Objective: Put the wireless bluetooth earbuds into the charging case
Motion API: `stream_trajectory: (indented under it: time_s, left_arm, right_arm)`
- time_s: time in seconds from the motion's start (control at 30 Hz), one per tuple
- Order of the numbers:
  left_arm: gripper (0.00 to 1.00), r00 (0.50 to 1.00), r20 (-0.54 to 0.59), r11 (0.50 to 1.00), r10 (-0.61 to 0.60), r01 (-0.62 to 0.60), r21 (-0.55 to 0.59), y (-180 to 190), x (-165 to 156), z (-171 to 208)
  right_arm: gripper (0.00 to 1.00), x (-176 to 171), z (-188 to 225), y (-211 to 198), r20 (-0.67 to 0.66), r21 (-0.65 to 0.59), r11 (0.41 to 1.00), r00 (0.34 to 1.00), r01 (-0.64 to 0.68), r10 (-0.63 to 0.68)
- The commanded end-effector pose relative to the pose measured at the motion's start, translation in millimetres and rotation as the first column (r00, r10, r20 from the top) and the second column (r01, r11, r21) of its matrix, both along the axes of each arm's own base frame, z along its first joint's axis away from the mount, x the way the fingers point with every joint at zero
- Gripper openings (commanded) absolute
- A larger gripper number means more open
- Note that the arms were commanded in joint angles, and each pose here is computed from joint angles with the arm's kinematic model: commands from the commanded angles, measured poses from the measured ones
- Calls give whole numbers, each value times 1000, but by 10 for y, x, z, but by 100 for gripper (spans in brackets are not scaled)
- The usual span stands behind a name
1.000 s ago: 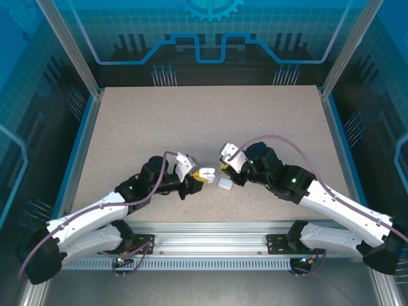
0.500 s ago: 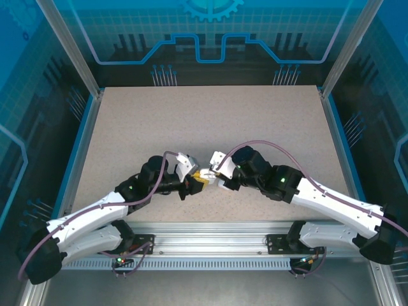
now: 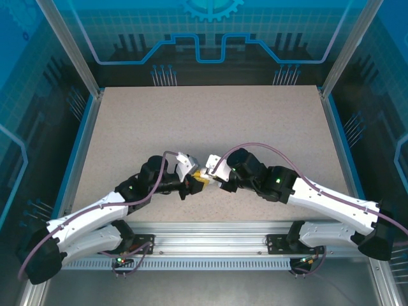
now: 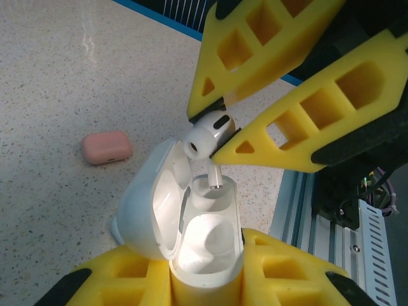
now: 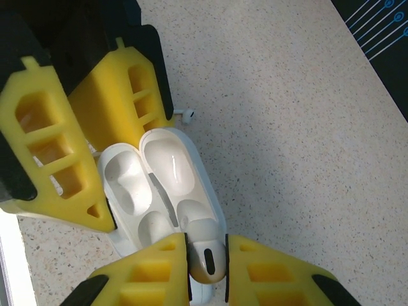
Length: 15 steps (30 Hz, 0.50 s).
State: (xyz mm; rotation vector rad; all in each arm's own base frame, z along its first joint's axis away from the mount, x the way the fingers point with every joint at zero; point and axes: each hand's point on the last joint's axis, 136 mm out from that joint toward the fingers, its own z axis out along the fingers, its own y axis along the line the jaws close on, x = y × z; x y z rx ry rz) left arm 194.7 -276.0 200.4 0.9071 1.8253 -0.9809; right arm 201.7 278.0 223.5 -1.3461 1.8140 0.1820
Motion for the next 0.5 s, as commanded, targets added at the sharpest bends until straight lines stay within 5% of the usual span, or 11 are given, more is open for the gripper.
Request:
stream_trajectory:
  time_s: [0.0,0.47]
  left_arm:
    - [12,999,37,997,-22,24,-68,-72,-14,257]
    - [11,999,49,995,-22,26,-92,-76,-17,304]
  right_arm:
    - [17,-4,66,38,31,-2,1000,999,-12,13]
    - [19,-160,31,92,-5,46,995,996,-85,85]
